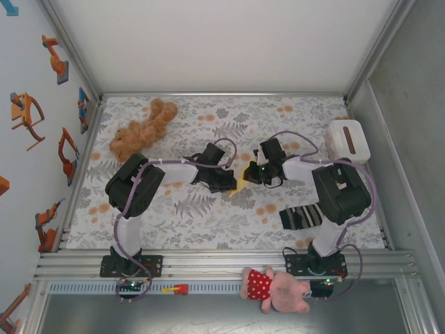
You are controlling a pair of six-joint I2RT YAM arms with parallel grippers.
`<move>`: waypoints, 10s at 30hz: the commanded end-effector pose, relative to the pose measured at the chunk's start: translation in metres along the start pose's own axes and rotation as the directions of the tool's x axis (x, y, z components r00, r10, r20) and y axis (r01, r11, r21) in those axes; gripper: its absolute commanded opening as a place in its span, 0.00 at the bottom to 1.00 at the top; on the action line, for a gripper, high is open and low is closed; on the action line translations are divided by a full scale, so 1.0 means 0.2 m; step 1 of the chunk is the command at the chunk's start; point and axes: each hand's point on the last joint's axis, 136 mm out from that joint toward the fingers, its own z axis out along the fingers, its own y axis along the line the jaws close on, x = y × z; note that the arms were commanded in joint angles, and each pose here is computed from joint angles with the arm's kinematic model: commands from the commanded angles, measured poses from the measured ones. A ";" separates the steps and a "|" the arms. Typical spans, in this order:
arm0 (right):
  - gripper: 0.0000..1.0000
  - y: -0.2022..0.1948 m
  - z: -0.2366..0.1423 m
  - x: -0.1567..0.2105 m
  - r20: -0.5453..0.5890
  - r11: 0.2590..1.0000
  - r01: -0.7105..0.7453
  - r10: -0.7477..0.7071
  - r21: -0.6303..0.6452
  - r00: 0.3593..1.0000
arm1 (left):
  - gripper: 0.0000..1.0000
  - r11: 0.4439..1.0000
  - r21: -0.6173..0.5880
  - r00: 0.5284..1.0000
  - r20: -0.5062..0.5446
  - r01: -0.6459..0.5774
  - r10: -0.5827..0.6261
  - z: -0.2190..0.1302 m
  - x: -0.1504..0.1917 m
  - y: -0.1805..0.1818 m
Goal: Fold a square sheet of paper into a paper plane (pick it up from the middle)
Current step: Fold the wing for the fifth time at the center of the table.
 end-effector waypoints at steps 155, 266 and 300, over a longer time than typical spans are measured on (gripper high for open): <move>0.00 -0.04 -0.02 -0.12 0.055 0.996 -0.086 0.088 -0.037 0.995 | 0.05 0.901 -0.421 0.975 -0.221 -0.106 0.012 0.25 0.18 0.45; 0.00 -0.46 0.09 0.00 -0.035 0.966 -0.254 0.256 0.046 0.966 | 0.04 0.984 -0.066 0.976 -0.148 -0.168 0.157 0.09 0.10 -0.05; 0.35 -0.07 -0.39 -0.21 0.106 0.993 -0.085 0.076 0.083 0.991 | 0.43 0.996 -0.075 0.984 0.166 -0.047 0.059 -0.61 0.01 -0.01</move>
